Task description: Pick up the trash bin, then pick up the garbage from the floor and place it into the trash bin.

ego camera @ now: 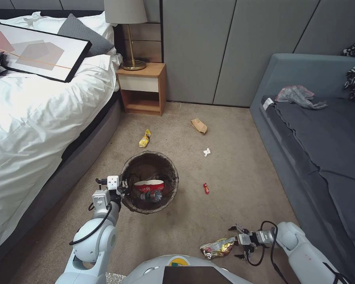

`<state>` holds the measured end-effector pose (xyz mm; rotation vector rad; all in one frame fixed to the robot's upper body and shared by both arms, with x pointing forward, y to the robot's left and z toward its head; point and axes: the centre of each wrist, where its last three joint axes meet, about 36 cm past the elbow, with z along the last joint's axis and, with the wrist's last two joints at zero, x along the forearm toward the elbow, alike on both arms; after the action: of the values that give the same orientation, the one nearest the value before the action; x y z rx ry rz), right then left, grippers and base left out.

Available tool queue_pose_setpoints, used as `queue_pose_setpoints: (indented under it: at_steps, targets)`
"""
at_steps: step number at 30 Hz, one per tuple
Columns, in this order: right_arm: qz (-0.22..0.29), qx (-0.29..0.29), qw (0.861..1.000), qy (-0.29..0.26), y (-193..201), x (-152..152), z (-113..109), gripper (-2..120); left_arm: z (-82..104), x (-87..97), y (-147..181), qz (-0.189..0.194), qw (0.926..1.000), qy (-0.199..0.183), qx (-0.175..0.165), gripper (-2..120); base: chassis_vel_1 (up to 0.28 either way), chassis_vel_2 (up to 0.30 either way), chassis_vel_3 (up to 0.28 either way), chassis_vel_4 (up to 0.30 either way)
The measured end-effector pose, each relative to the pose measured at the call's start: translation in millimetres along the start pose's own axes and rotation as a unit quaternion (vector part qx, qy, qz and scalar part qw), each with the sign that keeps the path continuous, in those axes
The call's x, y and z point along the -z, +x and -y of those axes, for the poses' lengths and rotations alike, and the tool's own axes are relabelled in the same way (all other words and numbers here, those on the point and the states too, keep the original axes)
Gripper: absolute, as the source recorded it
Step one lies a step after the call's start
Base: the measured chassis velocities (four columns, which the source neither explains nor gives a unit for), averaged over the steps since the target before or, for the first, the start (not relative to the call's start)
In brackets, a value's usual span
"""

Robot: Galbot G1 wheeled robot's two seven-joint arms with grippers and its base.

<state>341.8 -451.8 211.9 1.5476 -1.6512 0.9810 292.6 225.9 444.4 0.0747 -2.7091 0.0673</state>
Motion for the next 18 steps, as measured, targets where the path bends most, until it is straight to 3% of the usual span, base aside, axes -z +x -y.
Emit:
queue_pose_setpoints:
  at_steps: [4, 8, 15, 18]
  targets:
    - [0.000, 0.000, 1.000, 0.000, 0, 0, 0, 100, 0.0, 0.0, 0, 0.000, 1.0000, 0.000, 0.000, 0, 0.000, 0.000, 0.000, 0.000]
    - [0.004, -0.016, 1.000, -0.001, 11, 4, -5, 92, 0.9, -1.2, -1, -0.002, 1.0000, 0.000, 0.000, 0, 0.000, 0.000, 0.000, 0.000]
    - [0.009, -0.018, 1.000, 0.000, 18, 6, -9, 73, 2.9, -1.8, -1, -0.002, 1.0000, 0.000, -0.002, 0, 0.000, 0.000, 0.000, 0.000]
    - [0.012, -0.020, 1.000, 0.000, 25, 5, -9, 59, 3.1, -1.5, 0, -0.001, 1.0000, -0.001, -0.002, 0, 0.000, 0.000, 0.000, 0.000]
